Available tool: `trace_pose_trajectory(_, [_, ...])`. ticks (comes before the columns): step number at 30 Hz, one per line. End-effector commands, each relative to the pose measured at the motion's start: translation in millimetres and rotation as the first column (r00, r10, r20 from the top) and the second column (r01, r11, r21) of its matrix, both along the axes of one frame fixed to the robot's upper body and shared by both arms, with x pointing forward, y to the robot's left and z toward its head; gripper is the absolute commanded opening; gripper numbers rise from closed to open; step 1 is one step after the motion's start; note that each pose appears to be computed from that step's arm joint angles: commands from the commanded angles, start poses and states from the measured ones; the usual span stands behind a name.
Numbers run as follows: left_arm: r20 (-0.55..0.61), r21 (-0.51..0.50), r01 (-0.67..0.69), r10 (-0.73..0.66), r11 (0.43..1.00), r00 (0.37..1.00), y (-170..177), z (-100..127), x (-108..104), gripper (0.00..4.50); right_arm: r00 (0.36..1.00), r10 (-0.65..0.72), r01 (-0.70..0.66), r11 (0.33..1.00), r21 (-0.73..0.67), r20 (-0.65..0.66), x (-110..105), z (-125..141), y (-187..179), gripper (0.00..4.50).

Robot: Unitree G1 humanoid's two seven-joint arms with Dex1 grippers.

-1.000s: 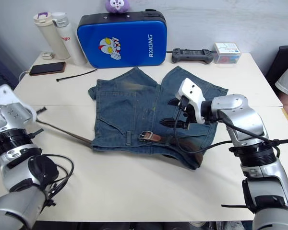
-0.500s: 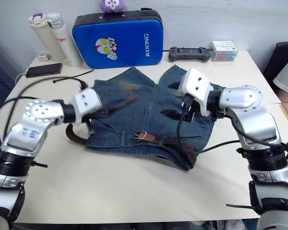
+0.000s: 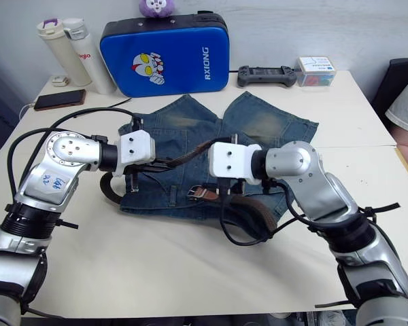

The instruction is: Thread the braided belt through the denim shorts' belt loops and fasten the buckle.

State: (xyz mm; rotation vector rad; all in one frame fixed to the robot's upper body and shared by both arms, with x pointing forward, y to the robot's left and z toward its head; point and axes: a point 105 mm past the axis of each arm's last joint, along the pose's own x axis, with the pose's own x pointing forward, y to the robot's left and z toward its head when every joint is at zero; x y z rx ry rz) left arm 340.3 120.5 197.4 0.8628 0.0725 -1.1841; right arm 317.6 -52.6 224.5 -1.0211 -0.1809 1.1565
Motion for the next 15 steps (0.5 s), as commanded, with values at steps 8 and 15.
trace_pose_trajectory(8, [0.062,0.055,0.027,-0.031,0.998,0.998,-5,6,1,0.02,0.999,0.030,-0.027,0.997,-0.078,0.045,8,28,-10,4.50])
trace_pose_trajectory(15, [0.079,0.029,0.049,-0.051,0.998,0.996,-16,18,-3,0.00,0.998,0.033,-0.037,0.997,-0.073,-0.054,17,-2,-6,3.76])
